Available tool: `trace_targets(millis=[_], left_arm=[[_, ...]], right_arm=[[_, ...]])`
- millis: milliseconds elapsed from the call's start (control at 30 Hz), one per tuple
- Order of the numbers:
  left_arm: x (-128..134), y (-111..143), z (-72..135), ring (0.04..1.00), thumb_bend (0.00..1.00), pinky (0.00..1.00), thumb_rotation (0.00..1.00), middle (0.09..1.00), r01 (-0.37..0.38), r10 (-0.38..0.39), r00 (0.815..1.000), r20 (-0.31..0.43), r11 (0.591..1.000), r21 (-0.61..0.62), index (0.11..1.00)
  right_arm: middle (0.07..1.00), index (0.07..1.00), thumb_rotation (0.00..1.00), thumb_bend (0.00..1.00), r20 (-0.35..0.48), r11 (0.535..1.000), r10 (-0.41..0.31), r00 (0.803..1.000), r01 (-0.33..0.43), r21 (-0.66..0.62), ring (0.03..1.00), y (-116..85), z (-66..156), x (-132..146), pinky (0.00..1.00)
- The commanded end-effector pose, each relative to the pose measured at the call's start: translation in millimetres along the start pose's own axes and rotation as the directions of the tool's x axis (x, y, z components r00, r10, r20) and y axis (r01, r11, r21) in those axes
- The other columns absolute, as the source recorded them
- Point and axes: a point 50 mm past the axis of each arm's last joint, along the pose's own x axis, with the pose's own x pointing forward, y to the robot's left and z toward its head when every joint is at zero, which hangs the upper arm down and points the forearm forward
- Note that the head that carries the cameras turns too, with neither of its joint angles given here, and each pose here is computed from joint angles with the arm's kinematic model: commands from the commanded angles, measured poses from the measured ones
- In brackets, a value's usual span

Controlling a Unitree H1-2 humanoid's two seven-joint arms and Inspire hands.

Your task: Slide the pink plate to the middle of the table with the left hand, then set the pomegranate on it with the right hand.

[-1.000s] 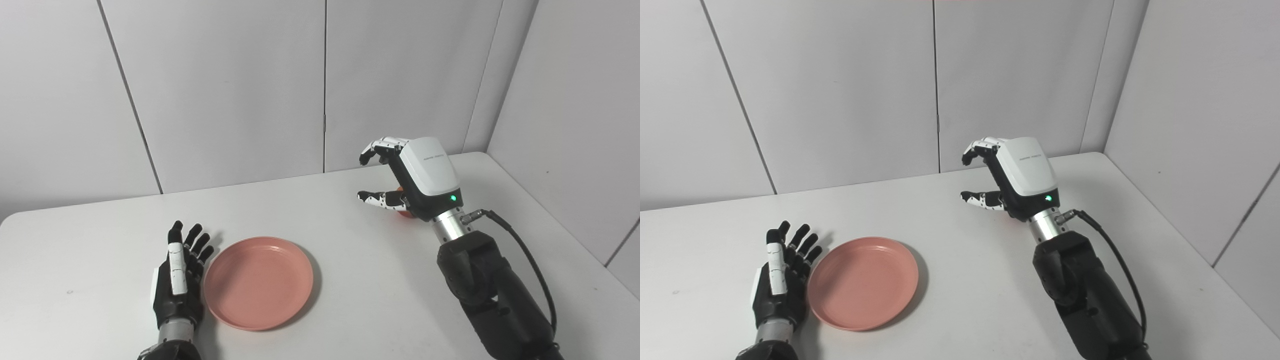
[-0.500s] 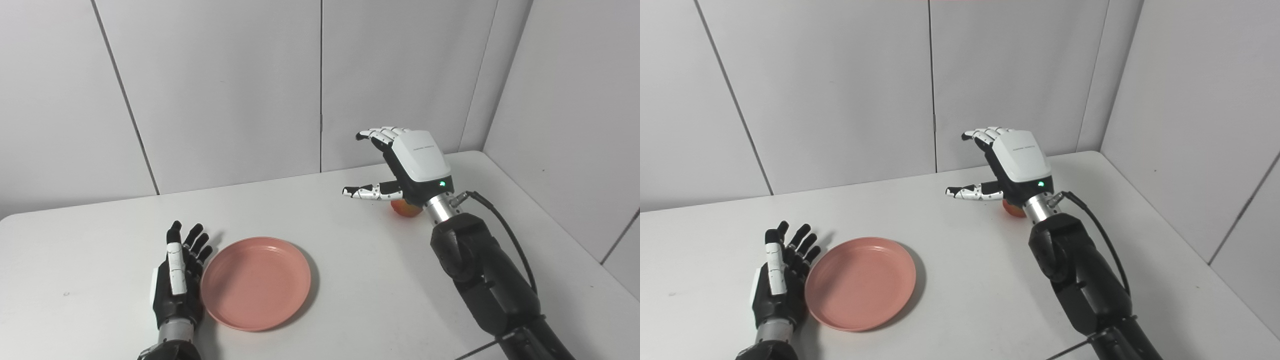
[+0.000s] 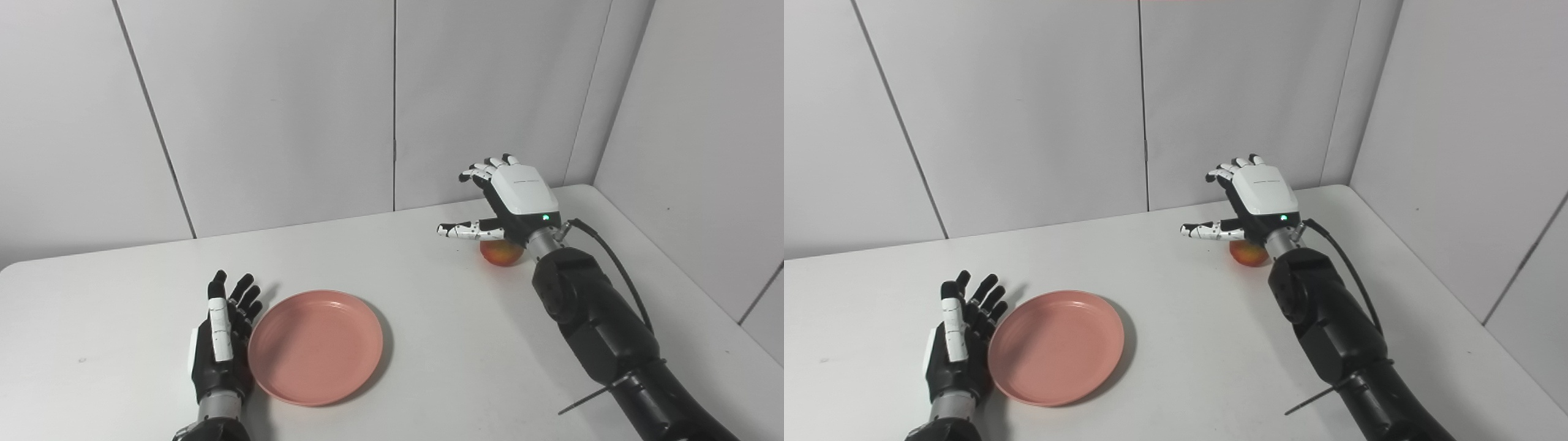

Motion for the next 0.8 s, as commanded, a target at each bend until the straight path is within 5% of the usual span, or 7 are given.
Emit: trace_targets(millis=[0,333,767], left_arm=[[-0.8,-9.2,3.0,0.89,0.97,0.92,0.89,0.878,-0.001,0.001,1.0,0.005,1.0,-0.005,0.972],[-3.1,-8.1,3.9,0.887,0.98,0.91,0.89,0.879,0.003,-0.003,1.0,0.001,1.0,0.0,0.973],[-5.5,-6.4,6.1,0.894,0.97,0.92,0.89,0.88,0.003,-0.003,1.0,-0.005,1.0,0.002,0.981]], right_arm=[[0.869,0.766,0.86,0.81,-0.014,0.998,-0.066,0.998,0.065,-0.016,0.934,-29.5,-1.2,17.6,1.0],[0.854,0.777,0.85,0.81,-0.074,1.0,-0.02,0.997,0.02,-0.002,0.921,-16.6,-5.1,20.7,1.0],[0.794,0.746,0.78,0.8,-0.112,0.999,0.044,0.993,-0.044,0.005,0.832,10.1,-19.1,17.7,0.86]])
